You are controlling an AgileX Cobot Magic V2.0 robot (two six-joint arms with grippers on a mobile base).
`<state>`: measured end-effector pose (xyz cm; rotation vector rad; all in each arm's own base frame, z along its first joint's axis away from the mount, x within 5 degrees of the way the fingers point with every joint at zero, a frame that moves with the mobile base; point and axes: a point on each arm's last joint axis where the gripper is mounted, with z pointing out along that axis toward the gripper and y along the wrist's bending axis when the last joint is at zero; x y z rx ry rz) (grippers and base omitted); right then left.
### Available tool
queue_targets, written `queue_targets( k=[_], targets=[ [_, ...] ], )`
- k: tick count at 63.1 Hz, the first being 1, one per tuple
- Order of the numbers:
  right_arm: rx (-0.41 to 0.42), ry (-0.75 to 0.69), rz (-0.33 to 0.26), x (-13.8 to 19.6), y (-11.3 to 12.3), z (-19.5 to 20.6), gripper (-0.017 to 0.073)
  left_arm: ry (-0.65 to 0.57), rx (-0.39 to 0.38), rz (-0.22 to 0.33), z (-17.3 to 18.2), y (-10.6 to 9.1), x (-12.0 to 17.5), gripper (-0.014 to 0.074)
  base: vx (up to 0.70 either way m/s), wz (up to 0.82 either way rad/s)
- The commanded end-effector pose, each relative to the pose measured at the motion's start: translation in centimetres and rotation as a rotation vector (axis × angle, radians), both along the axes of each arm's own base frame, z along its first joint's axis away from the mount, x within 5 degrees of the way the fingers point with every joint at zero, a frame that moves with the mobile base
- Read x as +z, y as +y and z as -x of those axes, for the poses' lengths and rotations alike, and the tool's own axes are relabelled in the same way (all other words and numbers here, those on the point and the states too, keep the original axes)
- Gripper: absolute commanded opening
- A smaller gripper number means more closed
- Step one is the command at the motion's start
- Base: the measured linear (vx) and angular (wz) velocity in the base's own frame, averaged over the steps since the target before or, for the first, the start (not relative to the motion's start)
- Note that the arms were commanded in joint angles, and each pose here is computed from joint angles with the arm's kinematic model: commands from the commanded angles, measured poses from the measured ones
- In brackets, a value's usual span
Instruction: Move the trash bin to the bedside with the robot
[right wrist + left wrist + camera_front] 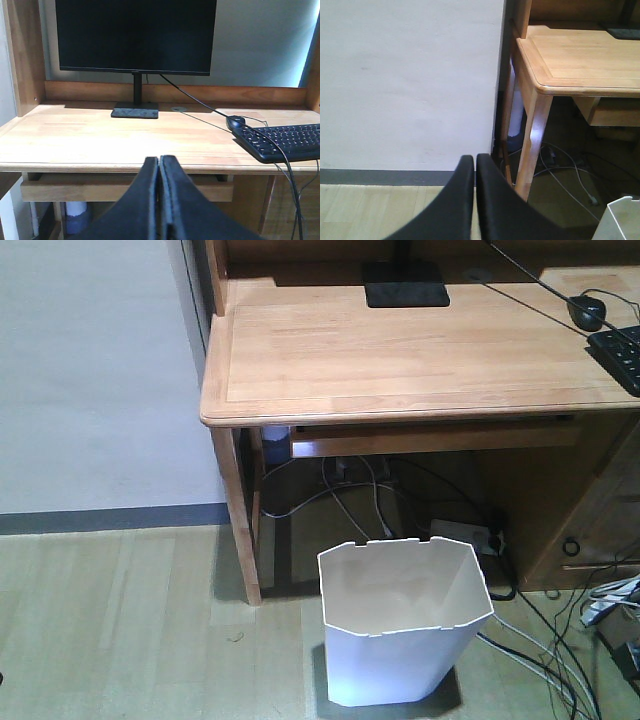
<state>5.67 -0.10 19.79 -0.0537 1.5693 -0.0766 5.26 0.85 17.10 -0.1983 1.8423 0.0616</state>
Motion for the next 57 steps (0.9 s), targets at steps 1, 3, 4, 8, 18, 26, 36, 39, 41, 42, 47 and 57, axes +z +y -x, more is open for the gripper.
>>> queue_targets(
  k=[1,3,4,8,18,26,36,39,41,42,47,57],
  targets=[
    [0.006,-0.075,0.009,0.49,0.05,0.08,-0.0009,-0.077,-0.004,-0.004,-0.08,-0.03,0.54,-0.0006,0.00,0.00],
    [0.006,-0.075,0.009,0.49,0.05,0.08,-0.0009,-0.077,-0.004,-0.004,-0.08,-0.03,0.54,-0.0006,0.00,0.00],
    [0.006,-0.075,0.009,0.49,0.05,0.08,-0.0009,-0.077,-0.004,-0.004,-0.08,-0.03,0.54,-0.0006,0.00,0.00],
    [0.006,-0.075,0.009,0.49,0.05,0.08,-0.0009,-0.077,-0.004,-0.004,-0.08,-0.03,0.54,-0.0006,0.00,0.00],
    [0.006,-0.075,0.009,0.49,0.05,0.08,-0.0009,-0.077,-0.004,-0.004,-0.08,-0.03,0.54,-0.0006,0.00,0.00],
    [0.006,-0.075,0.009,0.49,0.05,0.08,-0.0009,-0.077,-0.004,-0.004,-0.08,-0.03,0.54,-0.0006,0.00,0.00],
    [0.006,-0.075,0.009,0.49,0.05,0.08,-0.0009,-0.077,-0.004,-0.004,-0.08,-0.03,0.54,-0.0006,0.00,0.00],
    [0.006,-0.075,0.009,0.49,0.05,0.08,-0.0009,-0.077,-0.004,-0.004,-0.08,-0.03,0.54,-0.0006,0.00,0.00],
    [0.006,-0.075,0.009,0.49,0.05,0.08,-0.0009,-0.077,-0.004,-0.004,-0.08,-0.03,0.54,-0.0006,0.00,0.00],
    [0.006,-0.075,0.009,0.49,0.05,0.08,-0.0009,-0.077,-0.004,-0.004,-0.08,-0.03,0.54,-0.0006,0.00,0.00],
    [0.006,-0.075,0.009,0.49,0.05,0.08,-0.0009,-0.077,-0.004,-0.004,-0.08,-0.03,0.54,-0.0006,0.00,0.00],
    [0.006,-0.075,0.009,0.49,0.05,0.08,-0.0009,-0.077,-0.004,-0.004,-0.08,-0.03,0.54,-0.0006,0.00,0.00]
  ],
)
